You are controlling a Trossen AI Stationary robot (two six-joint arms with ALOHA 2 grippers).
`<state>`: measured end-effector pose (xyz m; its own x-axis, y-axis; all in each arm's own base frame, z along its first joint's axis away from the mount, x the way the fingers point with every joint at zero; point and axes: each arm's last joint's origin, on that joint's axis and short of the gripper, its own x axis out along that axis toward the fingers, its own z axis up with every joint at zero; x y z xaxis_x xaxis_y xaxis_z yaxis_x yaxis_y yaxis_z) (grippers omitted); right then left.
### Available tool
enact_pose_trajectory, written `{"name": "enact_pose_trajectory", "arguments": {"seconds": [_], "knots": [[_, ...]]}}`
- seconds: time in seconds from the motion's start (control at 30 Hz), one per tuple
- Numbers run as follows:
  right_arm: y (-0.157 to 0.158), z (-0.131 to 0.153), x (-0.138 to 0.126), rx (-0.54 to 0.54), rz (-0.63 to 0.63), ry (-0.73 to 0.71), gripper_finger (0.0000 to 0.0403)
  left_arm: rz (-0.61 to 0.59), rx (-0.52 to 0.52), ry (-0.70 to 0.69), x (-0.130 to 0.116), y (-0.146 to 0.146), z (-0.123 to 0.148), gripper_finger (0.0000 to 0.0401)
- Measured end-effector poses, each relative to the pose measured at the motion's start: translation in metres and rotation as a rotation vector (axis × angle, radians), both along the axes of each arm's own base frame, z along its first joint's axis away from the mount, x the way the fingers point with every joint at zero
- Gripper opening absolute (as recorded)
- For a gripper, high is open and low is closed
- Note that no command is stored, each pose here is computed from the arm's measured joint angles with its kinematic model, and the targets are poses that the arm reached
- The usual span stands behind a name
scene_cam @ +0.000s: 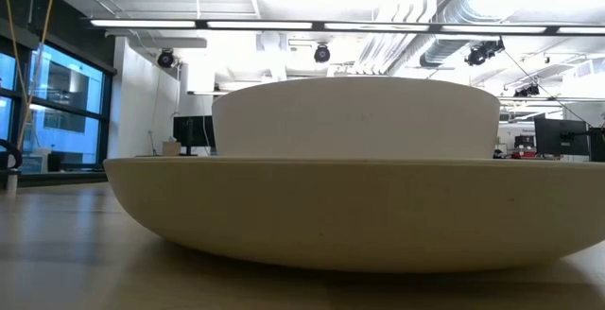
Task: Set table place
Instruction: Put the red fork to the right of the yellow plate
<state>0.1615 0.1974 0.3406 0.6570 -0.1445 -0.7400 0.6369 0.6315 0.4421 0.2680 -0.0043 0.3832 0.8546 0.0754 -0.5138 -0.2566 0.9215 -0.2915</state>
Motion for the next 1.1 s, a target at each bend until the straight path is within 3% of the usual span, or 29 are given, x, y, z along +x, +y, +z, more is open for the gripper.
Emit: {"name": "enact_pose_trajectory", "arguments": {"seconds": [0.3, 0.7, 1.1], "knots": [[0.003, 0.001, 0.004, 0.025, 0.031, -0.012, 0.0044, -0.010, 0.002, 0.024, -0.001, 0.000, -0.002, 0.0115], [-0.005, -0.004, 0.012, 0.139, 0.058, 0.195, 0.0044, -0.043, -0.051, 0.070, -0.004, -0.002, -0.006, 0.0115], [0.003, -0.030, 0.047, 0.157, 0.219, 0.370, 0.0044, -0.056, -0.079, 0.082, -0.004, -0.003, -0.007, 0.0115]]}}
